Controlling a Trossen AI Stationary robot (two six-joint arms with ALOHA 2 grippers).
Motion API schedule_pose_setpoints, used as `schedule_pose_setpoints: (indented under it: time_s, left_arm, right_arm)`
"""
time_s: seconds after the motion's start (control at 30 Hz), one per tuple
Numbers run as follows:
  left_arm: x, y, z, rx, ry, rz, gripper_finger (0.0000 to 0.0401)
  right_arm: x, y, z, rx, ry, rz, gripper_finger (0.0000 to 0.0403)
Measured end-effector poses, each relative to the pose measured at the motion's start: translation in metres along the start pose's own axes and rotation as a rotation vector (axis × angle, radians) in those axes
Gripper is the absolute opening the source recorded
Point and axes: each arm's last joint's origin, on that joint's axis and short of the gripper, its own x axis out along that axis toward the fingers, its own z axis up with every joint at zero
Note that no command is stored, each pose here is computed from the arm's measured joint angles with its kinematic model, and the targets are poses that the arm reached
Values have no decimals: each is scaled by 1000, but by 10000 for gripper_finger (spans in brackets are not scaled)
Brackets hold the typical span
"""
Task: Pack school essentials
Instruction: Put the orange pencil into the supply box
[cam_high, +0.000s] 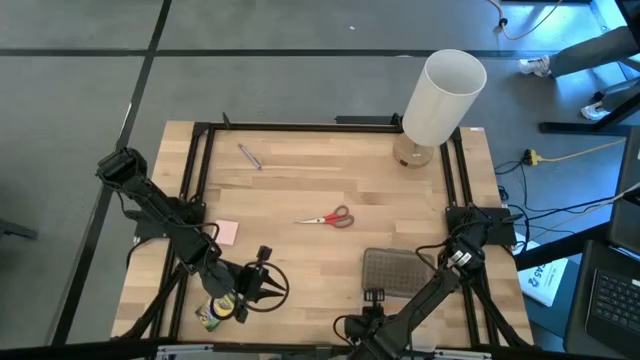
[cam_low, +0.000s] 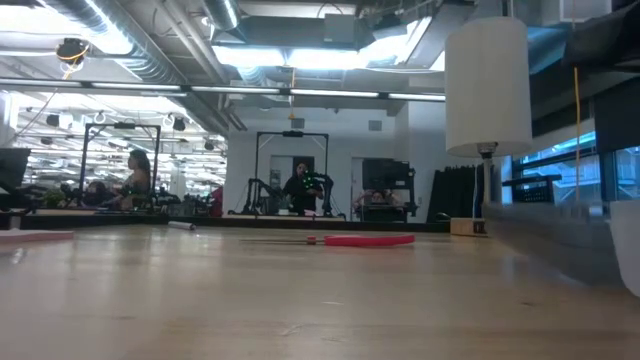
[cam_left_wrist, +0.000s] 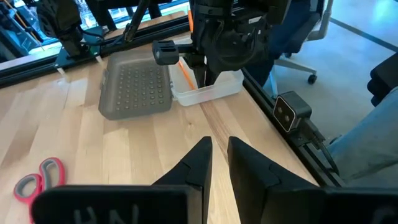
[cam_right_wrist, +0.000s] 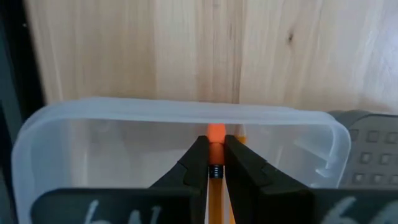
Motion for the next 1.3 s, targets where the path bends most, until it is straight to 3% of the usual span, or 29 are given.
schedule_pose_setpoints:
  time_s: [0.27,0.7,1.3]
  left_arm:
    - [0,0,0,0,0,0,47]
    - [0,0,0,0,0,0,47]
    - [0,0,0,2,1,-7,47]
  right_arm:
    - [1,-2,2,7,7,4,50]
    - [1,-4,4,12,8,2,101]
    - [-7,-11,6,31,7,5,104]
